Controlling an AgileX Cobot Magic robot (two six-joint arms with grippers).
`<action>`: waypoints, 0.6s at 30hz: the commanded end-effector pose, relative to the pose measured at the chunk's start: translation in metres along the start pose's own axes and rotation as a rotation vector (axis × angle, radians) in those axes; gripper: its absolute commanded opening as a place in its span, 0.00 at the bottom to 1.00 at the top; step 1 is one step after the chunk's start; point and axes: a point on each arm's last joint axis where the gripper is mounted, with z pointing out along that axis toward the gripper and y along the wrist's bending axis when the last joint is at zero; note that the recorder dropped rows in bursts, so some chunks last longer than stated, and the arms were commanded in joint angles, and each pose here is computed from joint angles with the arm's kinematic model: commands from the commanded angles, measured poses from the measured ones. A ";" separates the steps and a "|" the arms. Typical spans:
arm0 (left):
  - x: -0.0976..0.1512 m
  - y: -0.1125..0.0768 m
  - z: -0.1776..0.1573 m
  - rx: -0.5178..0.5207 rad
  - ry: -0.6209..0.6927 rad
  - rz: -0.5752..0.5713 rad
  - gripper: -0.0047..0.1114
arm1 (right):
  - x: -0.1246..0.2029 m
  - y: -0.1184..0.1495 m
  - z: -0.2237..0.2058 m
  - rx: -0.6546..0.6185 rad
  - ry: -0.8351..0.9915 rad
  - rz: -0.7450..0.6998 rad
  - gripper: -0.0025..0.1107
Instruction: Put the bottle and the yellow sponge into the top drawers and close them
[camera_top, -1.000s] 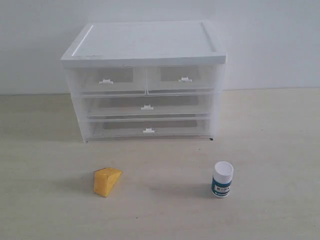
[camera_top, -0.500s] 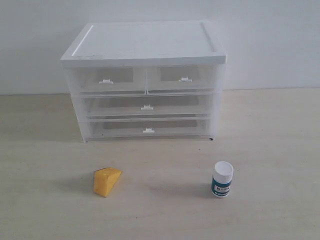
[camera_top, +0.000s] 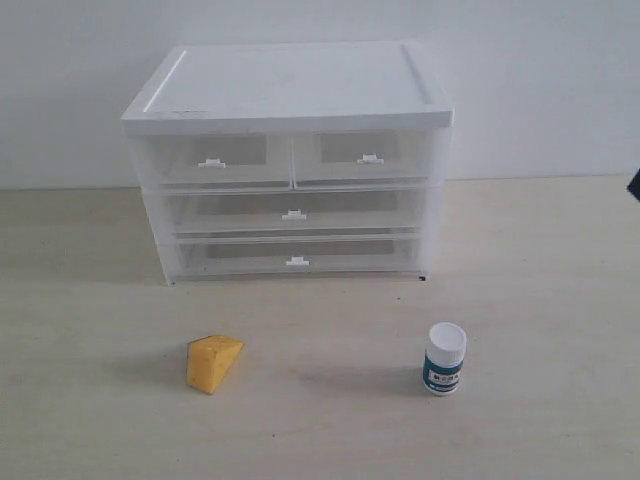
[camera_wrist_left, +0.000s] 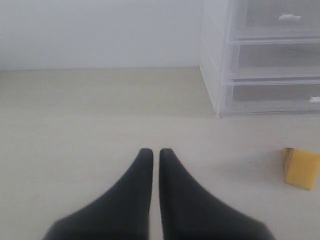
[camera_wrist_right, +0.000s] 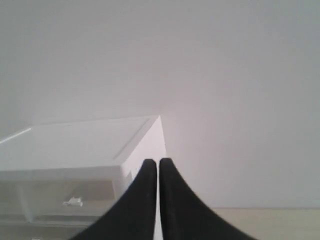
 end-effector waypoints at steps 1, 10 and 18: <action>0.001 0.000 0.000 -0.003 -0.001 -0.002 0.08 | 0.013 0.009 0.011 0.000 0.021 0.005 0.02; 0.001 0.000 0.000 -0.003 -0.001 -0.002 0.08 | 0.041 0.045 0.021 0.020 0.038 -0.010 0.02; 0.001 0.000 0.000 -0.003 -0.001 -0.002 0.08 | 0.085 0.080 0.026 0.047 0.105 -0.030 0.02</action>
